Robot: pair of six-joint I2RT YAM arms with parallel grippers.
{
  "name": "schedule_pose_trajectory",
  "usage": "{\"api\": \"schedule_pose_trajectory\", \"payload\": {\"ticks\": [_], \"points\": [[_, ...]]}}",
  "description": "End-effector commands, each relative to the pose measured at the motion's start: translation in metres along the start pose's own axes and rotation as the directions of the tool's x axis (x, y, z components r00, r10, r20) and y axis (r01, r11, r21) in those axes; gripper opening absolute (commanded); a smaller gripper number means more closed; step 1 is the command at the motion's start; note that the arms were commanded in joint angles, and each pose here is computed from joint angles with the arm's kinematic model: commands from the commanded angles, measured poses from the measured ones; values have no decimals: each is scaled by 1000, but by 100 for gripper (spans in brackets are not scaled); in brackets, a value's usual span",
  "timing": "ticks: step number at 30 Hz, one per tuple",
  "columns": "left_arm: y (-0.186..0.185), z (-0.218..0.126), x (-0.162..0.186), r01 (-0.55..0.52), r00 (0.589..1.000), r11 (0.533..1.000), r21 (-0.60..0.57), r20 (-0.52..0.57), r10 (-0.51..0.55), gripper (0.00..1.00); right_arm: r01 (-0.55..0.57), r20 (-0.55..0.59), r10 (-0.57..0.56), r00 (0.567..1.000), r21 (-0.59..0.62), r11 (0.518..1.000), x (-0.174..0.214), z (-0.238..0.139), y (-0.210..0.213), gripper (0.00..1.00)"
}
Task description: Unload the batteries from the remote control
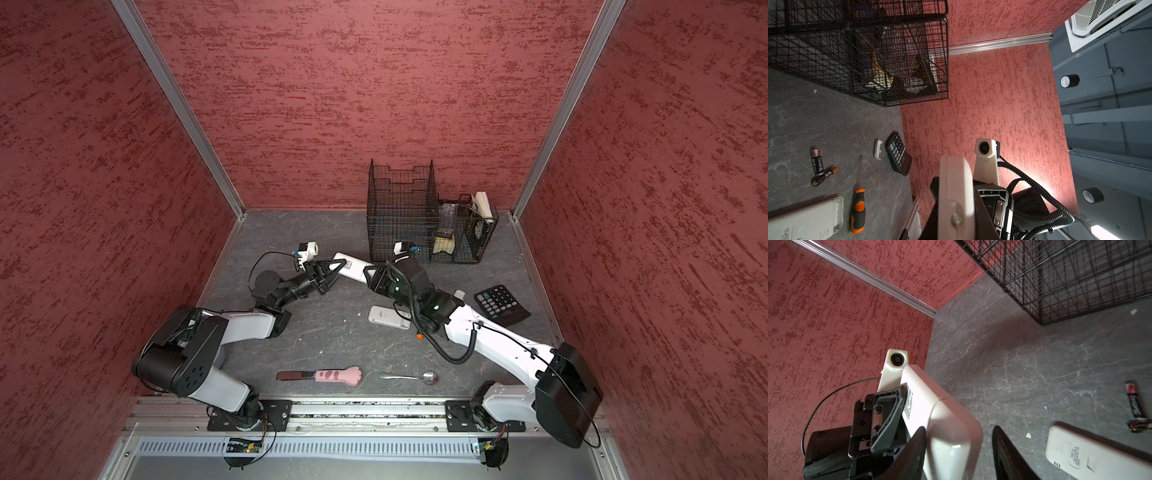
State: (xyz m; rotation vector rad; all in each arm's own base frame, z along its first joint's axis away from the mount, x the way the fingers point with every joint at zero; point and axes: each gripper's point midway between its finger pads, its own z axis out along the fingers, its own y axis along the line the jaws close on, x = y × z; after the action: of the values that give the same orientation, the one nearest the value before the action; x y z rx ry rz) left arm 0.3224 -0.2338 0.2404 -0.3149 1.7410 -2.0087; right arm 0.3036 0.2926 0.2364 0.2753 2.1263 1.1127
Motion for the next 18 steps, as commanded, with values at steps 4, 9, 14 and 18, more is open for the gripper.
{"api": "schedule_pose_trajectory", "payload": {"ticks": [4,9,14,18], "points": [[-27,1,1,-80,997,995,65,-15,81,0,-35,12,35,999,-26,999,-3,-4,3,46],[-28,1,-1,-82,996,994,66,-18,84,0,-45,21,45,999,-13,999,-2,-14,-5,45],[-28,1,-1,-85,996,994,64,-27,87,0,-54,26,55,998,-13,998,-2,-20,-8,44],[-28,3,0,-105,993,993,63,-40,107,0,-59,15,60,998,-36,998,-1,-19,-5,44]]}}
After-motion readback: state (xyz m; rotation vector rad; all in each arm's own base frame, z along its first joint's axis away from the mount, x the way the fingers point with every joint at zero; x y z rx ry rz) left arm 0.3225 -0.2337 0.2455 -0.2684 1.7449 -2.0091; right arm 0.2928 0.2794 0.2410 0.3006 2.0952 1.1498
